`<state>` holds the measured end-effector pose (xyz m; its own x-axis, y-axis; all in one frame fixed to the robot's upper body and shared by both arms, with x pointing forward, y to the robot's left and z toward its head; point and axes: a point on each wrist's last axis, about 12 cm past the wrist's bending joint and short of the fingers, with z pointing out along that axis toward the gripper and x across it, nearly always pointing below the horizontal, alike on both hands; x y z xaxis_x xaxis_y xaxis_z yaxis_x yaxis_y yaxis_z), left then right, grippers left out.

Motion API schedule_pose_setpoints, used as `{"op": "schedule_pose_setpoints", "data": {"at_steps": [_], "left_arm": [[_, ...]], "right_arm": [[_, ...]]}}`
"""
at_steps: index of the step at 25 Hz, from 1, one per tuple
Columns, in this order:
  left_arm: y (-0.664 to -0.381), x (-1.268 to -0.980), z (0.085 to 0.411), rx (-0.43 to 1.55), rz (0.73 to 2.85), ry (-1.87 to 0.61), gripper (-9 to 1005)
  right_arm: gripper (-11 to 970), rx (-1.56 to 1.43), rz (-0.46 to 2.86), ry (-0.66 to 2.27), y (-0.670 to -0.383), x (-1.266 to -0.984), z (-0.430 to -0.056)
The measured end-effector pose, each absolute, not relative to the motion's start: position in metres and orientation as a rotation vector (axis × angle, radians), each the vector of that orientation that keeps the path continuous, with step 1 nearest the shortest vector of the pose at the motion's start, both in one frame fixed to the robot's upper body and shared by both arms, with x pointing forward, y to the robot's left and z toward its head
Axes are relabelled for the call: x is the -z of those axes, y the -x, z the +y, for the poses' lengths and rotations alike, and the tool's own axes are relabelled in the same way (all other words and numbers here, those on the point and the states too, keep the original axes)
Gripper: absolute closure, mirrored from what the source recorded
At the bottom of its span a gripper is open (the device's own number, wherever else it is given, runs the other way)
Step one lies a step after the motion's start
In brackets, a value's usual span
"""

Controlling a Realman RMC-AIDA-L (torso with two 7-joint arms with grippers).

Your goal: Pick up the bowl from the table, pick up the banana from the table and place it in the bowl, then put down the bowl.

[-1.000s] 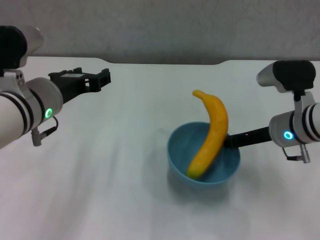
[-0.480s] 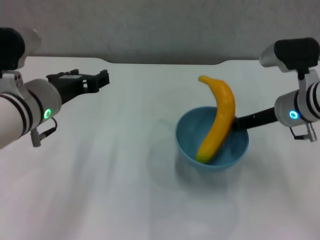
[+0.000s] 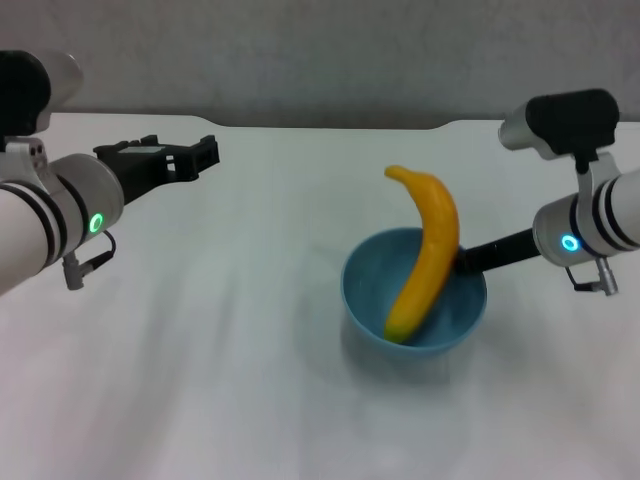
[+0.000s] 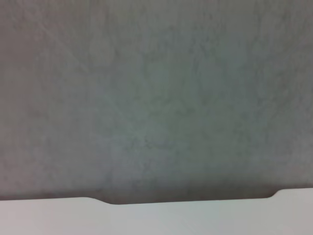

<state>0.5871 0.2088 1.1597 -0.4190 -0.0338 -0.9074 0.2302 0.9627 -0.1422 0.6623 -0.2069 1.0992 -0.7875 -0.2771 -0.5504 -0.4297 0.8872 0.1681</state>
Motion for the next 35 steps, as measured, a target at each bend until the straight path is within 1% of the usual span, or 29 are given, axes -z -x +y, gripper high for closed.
{"op": "schedule_pose_setpoints", "data": {"at_steps": [5,20,28,31,35], "left_arm": [[-0.587,-1.157,0.213,0.286,1.994,-0.127,260],[-0.587,-1.157,0.209,0.299,1.998,-0.125,263],[-0.586,-1.155,0.210,0.297,2.004,-0.117,264],[-0.586,-1.154,0.214,0.291,2.005,-0.104,265],[-0.584,-1.152,0.221,0.283,2.005,-0.080,266]], "right_arm": [[851,-0.391,2.543,0.507,-0.659,-1.094,-0.207],[817,-0.414,2.555,0.493,-0.653,-1.085,-0.205],[651,-0.409,2.553,0.518,-0.650,-1.085,-0.209],[589,-0.430,2.516,0.506,-0.647,-1.092,-0.216],[386,-0.469,2.448,0.496,-0.637,-1.101,-0.224]]}}
